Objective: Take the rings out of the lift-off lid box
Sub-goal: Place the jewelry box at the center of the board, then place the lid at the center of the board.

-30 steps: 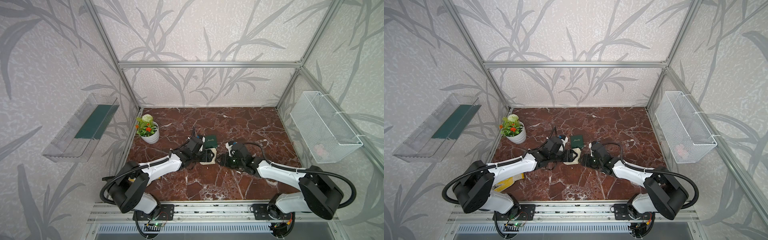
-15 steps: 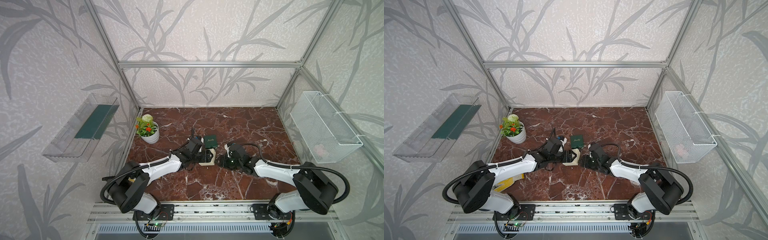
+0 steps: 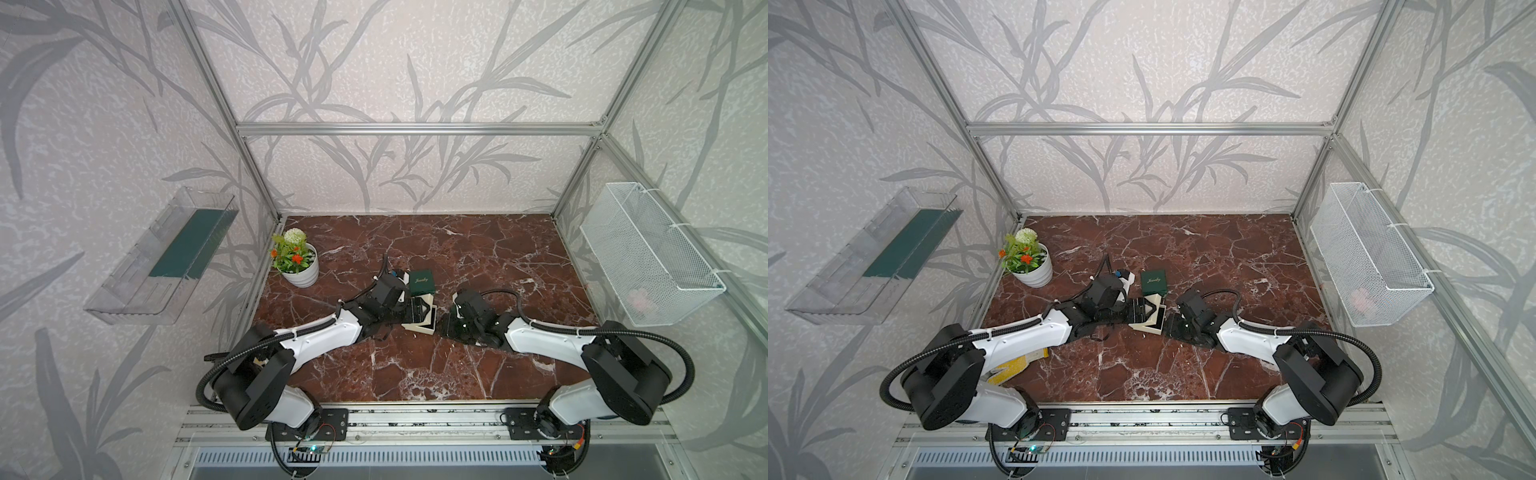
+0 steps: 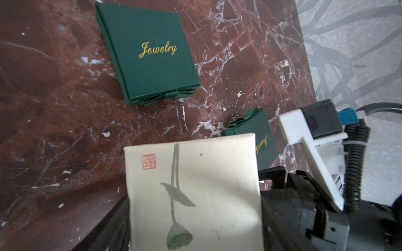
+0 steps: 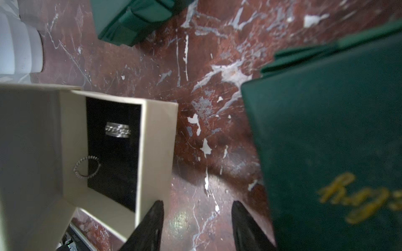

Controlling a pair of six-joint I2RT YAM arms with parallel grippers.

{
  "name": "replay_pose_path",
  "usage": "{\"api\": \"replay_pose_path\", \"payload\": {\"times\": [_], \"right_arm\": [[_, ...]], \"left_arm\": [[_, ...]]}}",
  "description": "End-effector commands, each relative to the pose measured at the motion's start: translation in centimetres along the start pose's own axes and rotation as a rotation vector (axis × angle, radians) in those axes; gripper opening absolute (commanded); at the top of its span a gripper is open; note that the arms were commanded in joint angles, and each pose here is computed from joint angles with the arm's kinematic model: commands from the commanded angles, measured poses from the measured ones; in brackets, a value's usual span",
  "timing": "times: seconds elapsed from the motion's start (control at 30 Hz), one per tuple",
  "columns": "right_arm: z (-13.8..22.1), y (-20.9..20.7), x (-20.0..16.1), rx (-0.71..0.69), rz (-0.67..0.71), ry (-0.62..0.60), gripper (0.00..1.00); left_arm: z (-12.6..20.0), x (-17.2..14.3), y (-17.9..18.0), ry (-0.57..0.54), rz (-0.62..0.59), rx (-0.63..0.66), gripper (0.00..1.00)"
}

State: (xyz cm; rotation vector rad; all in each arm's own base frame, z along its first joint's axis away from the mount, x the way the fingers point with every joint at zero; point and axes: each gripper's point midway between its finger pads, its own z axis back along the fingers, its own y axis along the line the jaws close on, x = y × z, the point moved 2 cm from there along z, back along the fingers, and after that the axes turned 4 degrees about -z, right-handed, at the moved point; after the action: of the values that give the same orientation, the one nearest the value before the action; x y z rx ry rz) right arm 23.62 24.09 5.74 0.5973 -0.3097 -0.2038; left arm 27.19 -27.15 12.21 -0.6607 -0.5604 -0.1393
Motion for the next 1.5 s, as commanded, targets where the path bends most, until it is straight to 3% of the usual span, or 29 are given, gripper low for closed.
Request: {"api": "replay_pose_path", "payload": {"times": [0.0, 0.2, 0.4, 0.53, 0.7, 0.87, 1.23, 1.47], "right_arm": [[1.8, 1.4, 1.4, -0.003, 0.034, -0.072, 0.52], [3.5, 1.4, 2.1, -0.051, 0.069, -0.109, 0.54], [4.0, 2.0, 2.0, -0.073, 0.124, -0.07, 0.58], [4.0, 2.4, 1.6, -0.092, 0.176, -0.037, 0.59], [3.5, 3.6, 1.2, -0.097, 0.221, -0.005, 0.57], [2.5, 5.2, 1.1, -0.086, 0.263, 0.017, 0.5], [-1.2, 7.8, 2.3, -0.094, 0.323, 0.085, 0.42], [-3.9, 8.2, 3.1, -0.14, 0.378, 0.127, 0.34]], "left_arm": [[1.2, 0.8, -0.6, -0.053, 0.003, -0.014, 0.76], [2.5, 1.4, 1.5, -0.079, -0.016, 0.136, 0.76], [4.3, 1.8, 4.7, -0.088, -0.032, 0.311, 0.75], [5.6, 2.0, 7.5, -0.111, 0.041, 0.359, 0.75], [6.8, 2.1, 10.8, -0.119, 0.108, 0.439, 0.74], [6.3, 1.5, 13.2, -0.045, 0.084, 0.544, 0.74], [4.5, 1.9, 14.3, 0.021, 0.065, 0.59, 0.76], [4.4, 2.9, 13.9, 0.015, 0.053, 0.589, 0.95]]}}
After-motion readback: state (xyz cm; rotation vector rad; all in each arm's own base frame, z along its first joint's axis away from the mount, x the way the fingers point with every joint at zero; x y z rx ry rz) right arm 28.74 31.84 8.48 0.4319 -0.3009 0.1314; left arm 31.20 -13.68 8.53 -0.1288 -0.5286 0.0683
